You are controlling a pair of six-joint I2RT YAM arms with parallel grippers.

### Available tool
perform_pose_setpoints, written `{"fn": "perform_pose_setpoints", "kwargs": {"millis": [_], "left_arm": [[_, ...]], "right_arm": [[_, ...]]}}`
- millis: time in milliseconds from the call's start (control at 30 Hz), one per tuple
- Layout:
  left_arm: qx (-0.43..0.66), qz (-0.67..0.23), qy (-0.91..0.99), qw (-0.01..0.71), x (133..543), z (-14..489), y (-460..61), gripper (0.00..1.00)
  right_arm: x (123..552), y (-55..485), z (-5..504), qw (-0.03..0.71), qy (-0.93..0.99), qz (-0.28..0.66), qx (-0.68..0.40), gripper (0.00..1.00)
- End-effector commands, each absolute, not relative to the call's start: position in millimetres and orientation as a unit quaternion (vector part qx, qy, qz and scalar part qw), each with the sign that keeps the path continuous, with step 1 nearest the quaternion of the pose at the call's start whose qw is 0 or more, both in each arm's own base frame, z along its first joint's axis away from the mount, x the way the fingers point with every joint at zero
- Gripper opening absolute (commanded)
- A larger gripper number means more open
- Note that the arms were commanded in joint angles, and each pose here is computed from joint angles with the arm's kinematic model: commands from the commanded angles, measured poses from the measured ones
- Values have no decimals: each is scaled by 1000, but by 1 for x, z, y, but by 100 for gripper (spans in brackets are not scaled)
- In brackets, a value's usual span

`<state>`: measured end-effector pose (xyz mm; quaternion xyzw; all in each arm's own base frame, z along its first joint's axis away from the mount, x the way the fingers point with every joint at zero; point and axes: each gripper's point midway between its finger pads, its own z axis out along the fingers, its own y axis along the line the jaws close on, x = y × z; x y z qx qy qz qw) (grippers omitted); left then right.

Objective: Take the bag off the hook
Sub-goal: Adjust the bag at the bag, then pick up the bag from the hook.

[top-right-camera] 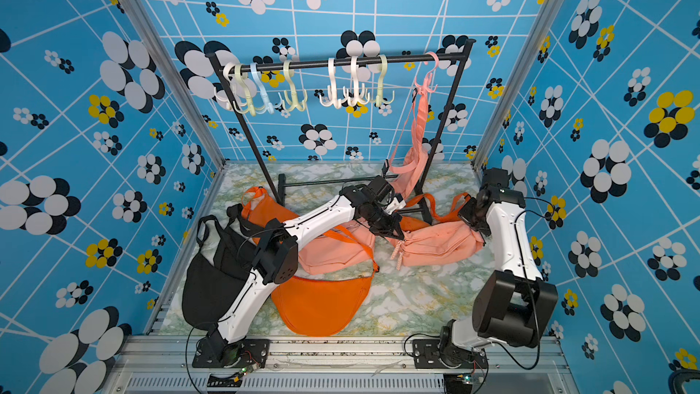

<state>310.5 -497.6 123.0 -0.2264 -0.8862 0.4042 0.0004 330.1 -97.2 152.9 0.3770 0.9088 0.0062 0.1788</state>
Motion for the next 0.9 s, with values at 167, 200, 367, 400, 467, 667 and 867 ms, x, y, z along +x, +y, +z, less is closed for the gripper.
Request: {"fn": "perform_pose_setpoints", "kwargs": {"millis": [167,200,367,400,467,667,867], "left_arm": [[-215,403,-889,-21,337,140,-481,11],[-210,401,-892,-28,343,143,-476,28],[-198,407,-889,-70,365,174,-460,85],[-198,406,-889,-80,367,180,-457,90],[-200,401,-888,-100,371,193,-451,99],[-214,344,-894,-189,391,221,-430,99],[-221,292,-893,-262,425,235,-416,99]], "right_arm": [[311,-90,118,137,911,10,390,64],[311,-91,124,142,911,7,386,68],[312,-101,172,196,904,-14,381,75],[312,-102,184,210,900,-17,381,76],[311,-104,204,235,894,-19,382,78],[317,-86,246,316,888,-13,332,77],[334,-40,274,393,885,52,244,76]]}}
